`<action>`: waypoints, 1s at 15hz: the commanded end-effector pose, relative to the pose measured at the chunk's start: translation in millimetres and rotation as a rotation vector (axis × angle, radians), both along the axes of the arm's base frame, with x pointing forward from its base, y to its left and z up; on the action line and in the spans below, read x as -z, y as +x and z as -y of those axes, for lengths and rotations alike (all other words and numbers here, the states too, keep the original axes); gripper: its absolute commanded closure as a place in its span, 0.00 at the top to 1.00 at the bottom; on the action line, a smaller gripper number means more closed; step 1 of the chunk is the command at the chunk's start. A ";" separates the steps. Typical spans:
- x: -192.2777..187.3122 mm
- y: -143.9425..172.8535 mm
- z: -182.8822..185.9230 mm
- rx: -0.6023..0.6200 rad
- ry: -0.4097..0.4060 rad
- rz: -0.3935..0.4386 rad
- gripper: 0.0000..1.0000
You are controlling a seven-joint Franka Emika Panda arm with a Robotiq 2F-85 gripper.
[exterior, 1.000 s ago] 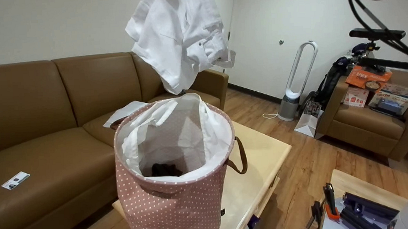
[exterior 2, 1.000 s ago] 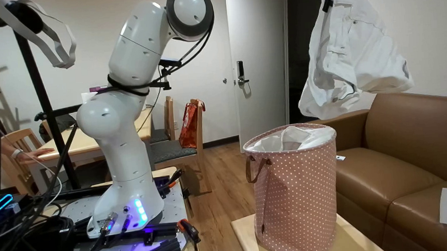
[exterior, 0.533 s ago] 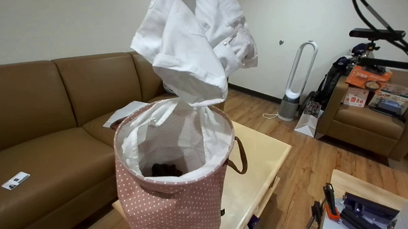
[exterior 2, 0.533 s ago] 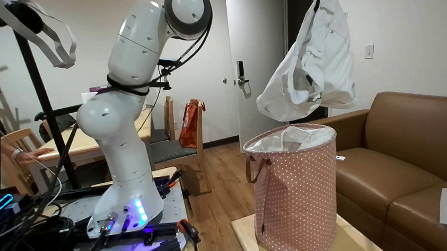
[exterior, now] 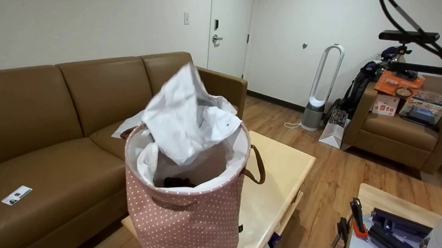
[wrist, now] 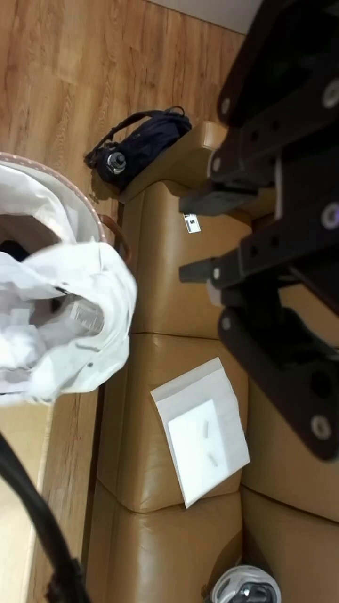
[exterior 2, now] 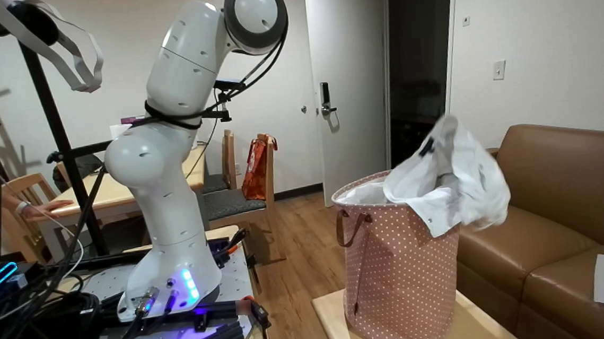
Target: Pick up the white shorts and put them in the bag
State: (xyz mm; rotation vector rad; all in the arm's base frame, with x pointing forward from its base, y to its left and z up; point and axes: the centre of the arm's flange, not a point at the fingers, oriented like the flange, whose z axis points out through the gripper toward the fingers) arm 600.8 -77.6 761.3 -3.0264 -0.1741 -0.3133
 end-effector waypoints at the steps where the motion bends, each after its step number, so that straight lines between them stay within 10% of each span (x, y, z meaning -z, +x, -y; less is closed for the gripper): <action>1: 15.1 -18.2 -24.0 -0.075 -0.010 -0.076 0.62; 7: 25.3 -28.6 -20.6 -0.061 -0.009 -0.170 0.99; 15: 50.4 -32.4 -26.0 -0.163 0.027 -0.248 1.00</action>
